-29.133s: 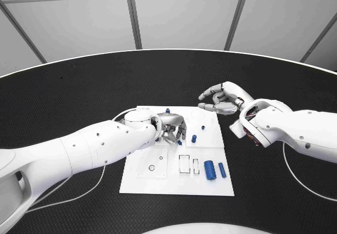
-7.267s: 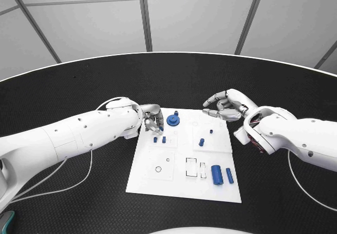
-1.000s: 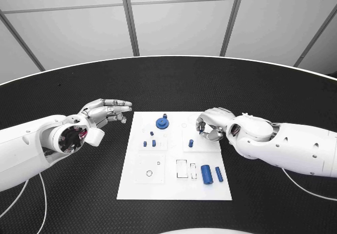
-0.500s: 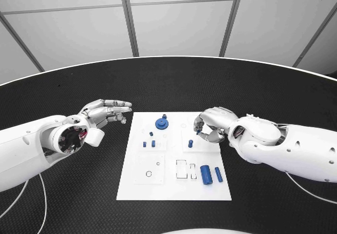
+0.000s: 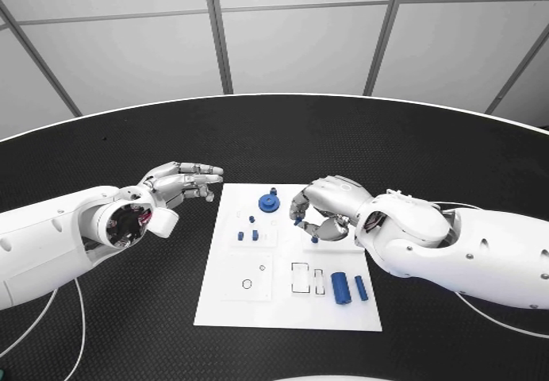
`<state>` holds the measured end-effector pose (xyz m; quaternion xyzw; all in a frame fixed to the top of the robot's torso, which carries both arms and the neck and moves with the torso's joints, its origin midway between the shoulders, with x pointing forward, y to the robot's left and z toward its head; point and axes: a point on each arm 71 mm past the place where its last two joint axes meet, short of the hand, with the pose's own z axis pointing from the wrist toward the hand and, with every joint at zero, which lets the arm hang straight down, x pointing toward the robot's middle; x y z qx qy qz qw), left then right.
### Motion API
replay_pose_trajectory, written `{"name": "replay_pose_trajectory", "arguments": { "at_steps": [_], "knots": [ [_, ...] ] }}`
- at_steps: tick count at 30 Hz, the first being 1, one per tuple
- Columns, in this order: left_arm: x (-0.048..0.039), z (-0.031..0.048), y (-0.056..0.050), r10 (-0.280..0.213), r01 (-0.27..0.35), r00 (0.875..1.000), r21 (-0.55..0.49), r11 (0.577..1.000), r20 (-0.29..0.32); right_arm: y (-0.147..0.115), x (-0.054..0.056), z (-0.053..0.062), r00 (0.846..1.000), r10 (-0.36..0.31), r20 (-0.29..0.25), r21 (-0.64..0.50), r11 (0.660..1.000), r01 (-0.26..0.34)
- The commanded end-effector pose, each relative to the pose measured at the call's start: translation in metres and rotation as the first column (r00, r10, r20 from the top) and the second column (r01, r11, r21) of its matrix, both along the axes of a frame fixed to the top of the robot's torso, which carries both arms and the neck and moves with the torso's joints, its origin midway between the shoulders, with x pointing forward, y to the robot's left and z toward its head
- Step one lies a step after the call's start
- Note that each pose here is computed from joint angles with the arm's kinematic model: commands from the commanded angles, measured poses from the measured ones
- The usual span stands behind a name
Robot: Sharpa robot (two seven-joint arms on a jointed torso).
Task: Assemble the parts on the task board
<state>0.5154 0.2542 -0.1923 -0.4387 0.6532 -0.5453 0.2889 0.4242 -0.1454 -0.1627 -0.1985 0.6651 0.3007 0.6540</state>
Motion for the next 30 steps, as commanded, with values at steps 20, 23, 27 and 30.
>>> {"name": "replay_pose_trajectory", "arguments": {
  "at_steps": [20,23,27,30],
  "knots": [
    [0.0021,-0.0008,-0.01,-0.025,0.025,1.0,-0.006,1.0,-0.004,0.065,-0.003,-0.038,0.985,0.146,-0.091,0.017,0.989,-0.145],
    [0.0028,-0.0009,-0.011,-0.027,0.027,1.0,-0.006,1.0,-0.004,0.067,-0.006,-0.045,0.982,0.154,-0.108,0.014,0.988,-0.153],
    [0.0037,-0.0011,-0.011,-0.028,0.028,1.0,-0.006,1.0,-0.003,0.069,-0.006,-0.051,0.979,0.158,-0.126,0.002,0.987,-0.159],
    [0.0039,-0.0012,-0.011,-0.028,0.028,1.0,-0.006,1.0,-0.004,0.069,-0.007,-0.056,0.977,0.16,-0.138,-0.004,0.987,-0.162]
  ]
}}
